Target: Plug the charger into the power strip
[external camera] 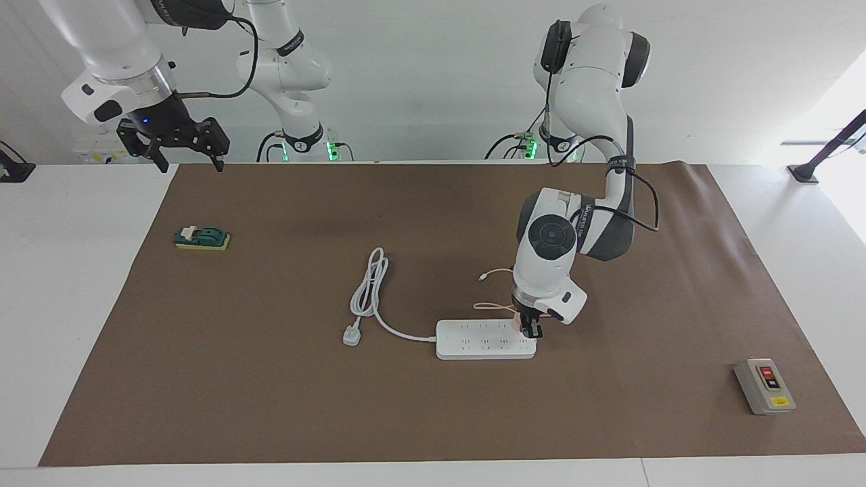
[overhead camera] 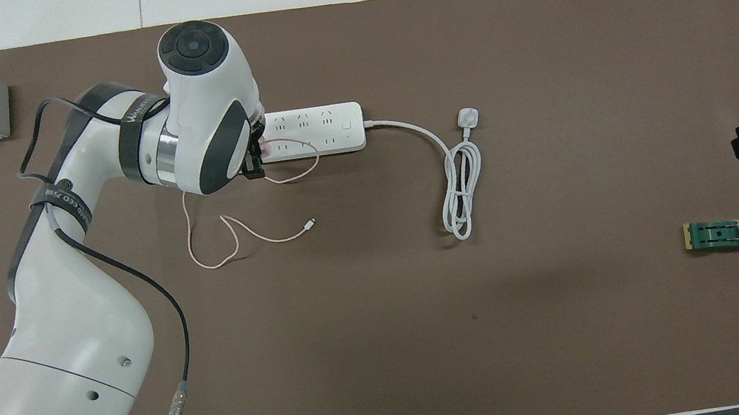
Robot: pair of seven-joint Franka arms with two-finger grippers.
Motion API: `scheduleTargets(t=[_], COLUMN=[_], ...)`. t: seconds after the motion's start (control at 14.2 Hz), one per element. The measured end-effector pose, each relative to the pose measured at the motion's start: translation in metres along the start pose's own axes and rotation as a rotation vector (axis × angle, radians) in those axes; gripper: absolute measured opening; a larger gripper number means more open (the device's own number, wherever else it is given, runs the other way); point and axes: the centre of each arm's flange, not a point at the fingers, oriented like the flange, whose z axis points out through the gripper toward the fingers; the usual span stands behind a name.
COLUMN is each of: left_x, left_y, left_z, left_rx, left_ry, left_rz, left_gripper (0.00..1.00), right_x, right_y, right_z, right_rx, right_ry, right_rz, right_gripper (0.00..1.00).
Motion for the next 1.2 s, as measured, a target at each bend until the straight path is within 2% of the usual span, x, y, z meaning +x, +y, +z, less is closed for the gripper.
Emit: scheduleTargets(t=[0.14, 0.21, 0.35, 0.56, 0.77, 1.2], left_x=[0.001, 0.001, 0.006, 0.037, 0.084, 0.179], left_y=[0.0, 0.002, 0.006, 0.011, 0.01, 0.002], left_z=[0.0, -0.002, -0.014, -0.065, -0.118, -0.152], left_rx=[-0.002, -0.016, -0.045, -0.098, -0.129, -0.055], left_ry=[-0.001, -0.008, -0.02, -0.041, -0.042, -0.001], left_rz=[-0.001, -0.006, -0.021, -0.05, 0.014, 0.515], left_gripper=[0.35, 0.42, 0.65, 0.99, 1.0, 1.0], right_x=[0.0, 0.0, 0.0, 0.0, 0.0, 0.0], right_y=[0.0, 0.0, 0.0, 0.0, 0.0, 0.0], right_z=[0.0, 0.0, 0.0, 0.0, 0.0, 0.0], right_rx=[0.0, 0.0, 0.0, 0.0, 0.0, 0.0], right_ry=[0.0, 0.0, 0.0, 0.0, 0.0, 0.0], right_rz=[0.0, 0.0, 0.0, 0.0, 0.0, 0.0], right_gripper=[1.0, 1.0, 1.0, 1.0, 1.0, 1.0])
